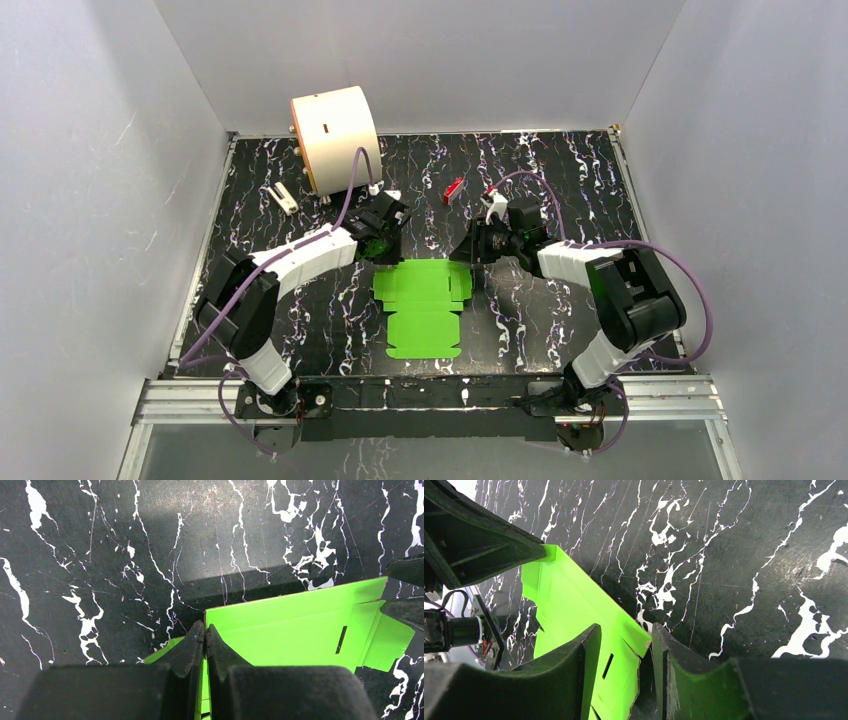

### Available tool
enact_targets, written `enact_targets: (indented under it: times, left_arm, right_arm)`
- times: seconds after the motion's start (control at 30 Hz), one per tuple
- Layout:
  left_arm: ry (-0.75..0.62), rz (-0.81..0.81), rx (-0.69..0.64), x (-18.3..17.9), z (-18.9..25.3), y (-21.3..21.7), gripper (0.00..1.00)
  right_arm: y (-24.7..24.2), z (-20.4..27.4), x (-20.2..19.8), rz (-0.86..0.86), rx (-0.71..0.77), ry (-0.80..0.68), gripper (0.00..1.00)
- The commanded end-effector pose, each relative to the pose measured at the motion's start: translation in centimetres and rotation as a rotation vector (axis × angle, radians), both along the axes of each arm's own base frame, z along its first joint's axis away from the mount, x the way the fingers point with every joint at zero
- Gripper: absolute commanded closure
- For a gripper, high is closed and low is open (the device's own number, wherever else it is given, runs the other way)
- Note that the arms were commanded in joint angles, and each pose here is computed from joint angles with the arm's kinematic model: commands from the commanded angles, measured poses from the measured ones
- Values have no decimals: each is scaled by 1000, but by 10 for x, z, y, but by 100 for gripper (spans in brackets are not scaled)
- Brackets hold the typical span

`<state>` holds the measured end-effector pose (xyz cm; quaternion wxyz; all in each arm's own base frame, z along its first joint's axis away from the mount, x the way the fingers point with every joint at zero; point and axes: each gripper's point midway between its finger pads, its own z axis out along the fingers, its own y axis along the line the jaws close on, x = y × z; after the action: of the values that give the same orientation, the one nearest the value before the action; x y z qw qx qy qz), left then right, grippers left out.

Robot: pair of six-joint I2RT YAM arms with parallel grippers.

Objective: Fold the paper box

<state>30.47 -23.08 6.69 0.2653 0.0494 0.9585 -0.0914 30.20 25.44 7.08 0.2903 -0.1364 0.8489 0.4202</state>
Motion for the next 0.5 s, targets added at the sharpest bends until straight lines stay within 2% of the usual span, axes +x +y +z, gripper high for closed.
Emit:
enact_targets:
  times: [0.0,0.27,0.47]
  left_arm:
    - [-59,12,-41,2,24,-1,100]
    - [-63,21,-44,3,25,0,100]
    - [-58,21,-47,3,24,0,100]
  right_arm:
    - [2,7,3,17,42,-34,50]
    - [-2,-5,1,7,38,-11,51]
    - [3,-2,-3,37,74,-8,56]
